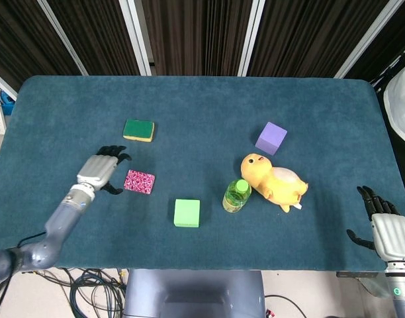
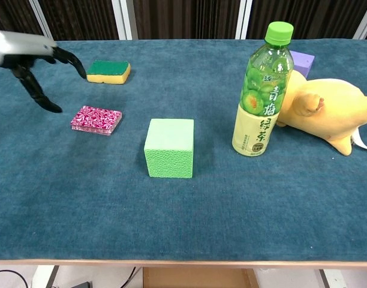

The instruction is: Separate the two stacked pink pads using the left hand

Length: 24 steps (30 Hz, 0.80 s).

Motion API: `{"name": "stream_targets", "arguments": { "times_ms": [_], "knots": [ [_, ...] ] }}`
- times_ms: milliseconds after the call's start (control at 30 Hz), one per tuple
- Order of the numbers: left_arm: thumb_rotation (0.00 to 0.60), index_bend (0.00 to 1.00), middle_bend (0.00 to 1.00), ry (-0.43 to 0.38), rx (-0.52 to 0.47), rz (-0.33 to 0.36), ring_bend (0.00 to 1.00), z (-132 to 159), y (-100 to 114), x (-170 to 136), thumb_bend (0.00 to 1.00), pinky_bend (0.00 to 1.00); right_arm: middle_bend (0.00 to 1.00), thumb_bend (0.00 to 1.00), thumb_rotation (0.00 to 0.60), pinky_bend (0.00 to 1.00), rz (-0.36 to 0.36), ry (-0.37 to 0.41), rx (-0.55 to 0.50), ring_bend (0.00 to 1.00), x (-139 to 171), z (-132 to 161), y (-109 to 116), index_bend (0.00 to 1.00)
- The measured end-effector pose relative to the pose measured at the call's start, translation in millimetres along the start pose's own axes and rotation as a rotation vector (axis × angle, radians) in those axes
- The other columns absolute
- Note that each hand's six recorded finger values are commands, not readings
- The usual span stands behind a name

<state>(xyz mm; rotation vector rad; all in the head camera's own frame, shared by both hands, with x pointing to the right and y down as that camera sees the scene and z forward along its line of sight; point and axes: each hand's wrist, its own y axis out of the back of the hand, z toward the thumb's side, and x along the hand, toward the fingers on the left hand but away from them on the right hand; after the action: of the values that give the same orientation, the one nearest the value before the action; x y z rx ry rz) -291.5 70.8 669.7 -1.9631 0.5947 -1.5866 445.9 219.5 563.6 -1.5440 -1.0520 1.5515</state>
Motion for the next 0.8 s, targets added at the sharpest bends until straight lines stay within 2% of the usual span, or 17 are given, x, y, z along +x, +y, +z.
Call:
{"name": "stream_targets", "arguments": {
  "times_ms": [400, 800],
  "knots": [
    [0.6, 0.32, 0.13, 0.006, 0.048, -0.01, 0.0, 14, -18, 23, 0.16, 0.0, 0.08, 0.2, 0.6, 0.22, 0.001, 0.006, -0.004, 0.15, 0, -1, 1, 0.05],
    [0.6, 0.36, 0.13, -0.012, 0.076, -0.032, 0.0, 24, -27, 28, 0.17, 0.0, 0.08, 0.2, 0.6, 0.22, -0.001, 0.008, -0.008, 0.15, 0, -1, 1, 0.05]
  ]
}}
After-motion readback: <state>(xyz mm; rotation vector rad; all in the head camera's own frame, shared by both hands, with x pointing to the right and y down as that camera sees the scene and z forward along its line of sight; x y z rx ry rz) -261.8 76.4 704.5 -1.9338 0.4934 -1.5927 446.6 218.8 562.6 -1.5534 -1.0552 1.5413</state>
